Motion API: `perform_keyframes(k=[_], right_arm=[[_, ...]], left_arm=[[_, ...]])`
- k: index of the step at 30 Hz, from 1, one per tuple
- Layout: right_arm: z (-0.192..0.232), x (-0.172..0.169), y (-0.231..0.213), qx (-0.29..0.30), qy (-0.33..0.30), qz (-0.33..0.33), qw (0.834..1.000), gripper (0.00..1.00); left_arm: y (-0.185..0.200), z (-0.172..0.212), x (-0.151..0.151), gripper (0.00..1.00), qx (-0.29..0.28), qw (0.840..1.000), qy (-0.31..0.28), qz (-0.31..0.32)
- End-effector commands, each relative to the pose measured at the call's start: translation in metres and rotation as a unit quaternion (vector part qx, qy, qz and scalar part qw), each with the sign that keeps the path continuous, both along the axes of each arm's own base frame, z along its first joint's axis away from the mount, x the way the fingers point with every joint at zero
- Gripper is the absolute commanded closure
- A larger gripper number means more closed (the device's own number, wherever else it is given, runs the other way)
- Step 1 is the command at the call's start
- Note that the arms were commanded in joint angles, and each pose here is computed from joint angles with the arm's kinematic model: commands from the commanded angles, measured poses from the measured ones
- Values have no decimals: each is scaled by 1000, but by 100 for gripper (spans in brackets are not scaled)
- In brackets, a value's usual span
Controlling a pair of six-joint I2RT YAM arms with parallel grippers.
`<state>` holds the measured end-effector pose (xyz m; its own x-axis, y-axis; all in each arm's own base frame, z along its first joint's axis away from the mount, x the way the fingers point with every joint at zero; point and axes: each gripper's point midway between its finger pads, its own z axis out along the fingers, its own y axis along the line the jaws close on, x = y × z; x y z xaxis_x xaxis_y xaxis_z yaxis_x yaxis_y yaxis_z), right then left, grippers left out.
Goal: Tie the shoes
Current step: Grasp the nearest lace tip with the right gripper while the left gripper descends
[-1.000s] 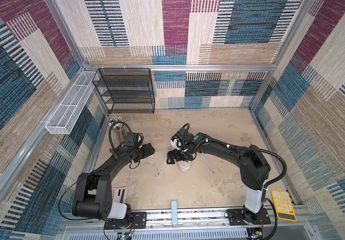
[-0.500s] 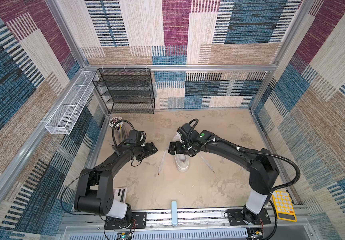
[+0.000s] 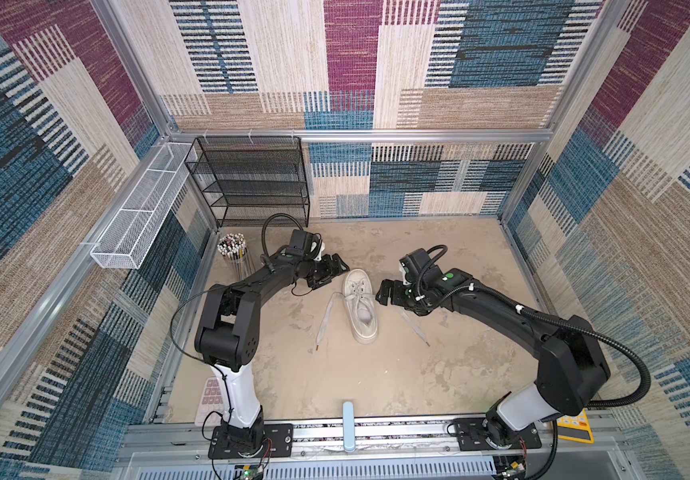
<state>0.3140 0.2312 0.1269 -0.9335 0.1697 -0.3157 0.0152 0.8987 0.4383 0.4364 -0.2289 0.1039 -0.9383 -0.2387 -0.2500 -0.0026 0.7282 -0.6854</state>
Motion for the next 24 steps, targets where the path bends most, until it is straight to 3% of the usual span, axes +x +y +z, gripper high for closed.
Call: perform_keyframes(k=[1, 14, 17, 20, 24], right_arm=[[1, 2, -3, 19, -8, -5, 1000, 0], [-26, -7, -27, -3, 13, -18, 1000, 0], [-36, -7, -47, -65, 14, -22, 998, 1], [-49, -14, -70, -137, 30, -17, 990, 9], [-66, -24, -84, -186, 61, -3, 981, 19]], left_arm=[[-20, -1, 1, 14, -16, 1000, 8, -14], [-44, -8, -2, 16, -22, 999, 12, -34], [-29, 1, -1, 16, 19, 999, -6, -27], [-6, 17, 1, 16, 61, 998, -25, -3], [29, 32, -10, 16, 137, 990, -44, 10]])
